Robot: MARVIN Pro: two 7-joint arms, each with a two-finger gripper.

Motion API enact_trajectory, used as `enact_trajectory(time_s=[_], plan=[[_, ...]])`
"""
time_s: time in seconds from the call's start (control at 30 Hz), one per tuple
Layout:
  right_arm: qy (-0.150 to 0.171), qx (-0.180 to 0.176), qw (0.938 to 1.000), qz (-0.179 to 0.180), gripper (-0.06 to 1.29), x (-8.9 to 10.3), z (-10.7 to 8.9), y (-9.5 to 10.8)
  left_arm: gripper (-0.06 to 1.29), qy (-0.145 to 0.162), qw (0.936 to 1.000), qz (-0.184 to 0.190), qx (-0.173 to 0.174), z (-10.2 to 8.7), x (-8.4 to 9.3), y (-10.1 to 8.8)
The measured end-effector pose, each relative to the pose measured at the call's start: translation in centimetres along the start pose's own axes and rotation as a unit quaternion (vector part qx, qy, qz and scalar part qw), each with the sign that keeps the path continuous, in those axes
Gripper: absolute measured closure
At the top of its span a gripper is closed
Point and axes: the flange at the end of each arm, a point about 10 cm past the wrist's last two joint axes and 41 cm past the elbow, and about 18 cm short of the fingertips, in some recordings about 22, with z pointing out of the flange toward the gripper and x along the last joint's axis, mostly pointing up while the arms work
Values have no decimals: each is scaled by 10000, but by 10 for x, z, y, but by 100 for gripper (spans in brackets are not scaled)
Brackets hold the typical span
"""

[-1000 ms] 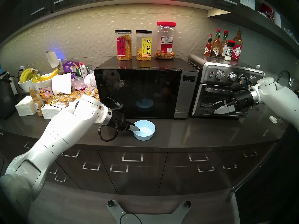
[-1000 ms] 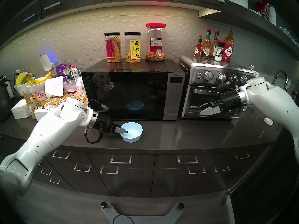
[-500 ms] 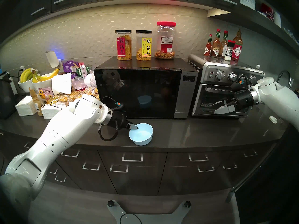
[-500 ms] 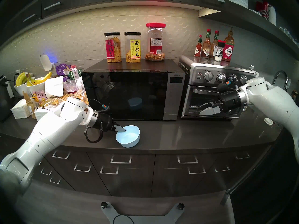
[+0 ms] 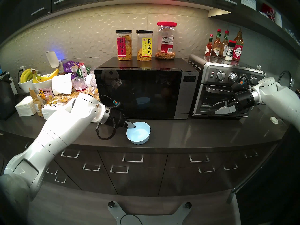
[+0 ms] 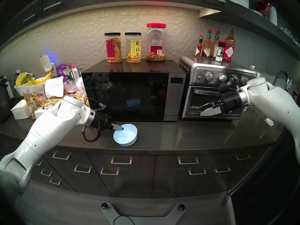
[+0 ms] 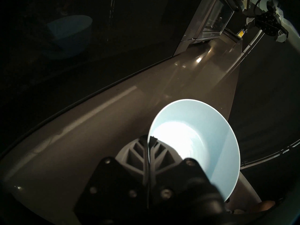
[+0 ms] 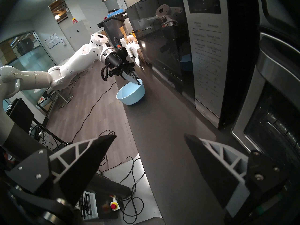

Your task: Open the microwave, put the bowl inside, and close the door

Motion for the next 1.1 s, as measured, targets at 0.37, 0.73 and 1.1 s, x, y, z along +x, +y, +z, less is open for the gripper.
enact_trajectory(time_s=[0.37, 0.73, 1.1], plan=[[-1, 0, 10000, 0, 1, 0, 0, 0, 124, 109, 9998, -137, 129, -19, -9, -6], [-1, 0, 10000, 0, 1, 0, 0, 0, 124, 165, 9990, -344, 248, -35, -22, -16], [-1, 0, 10000, 0, 1, 0, 0, 0, 124, 245, 9973, -555, 414, -58, -27, -34]])
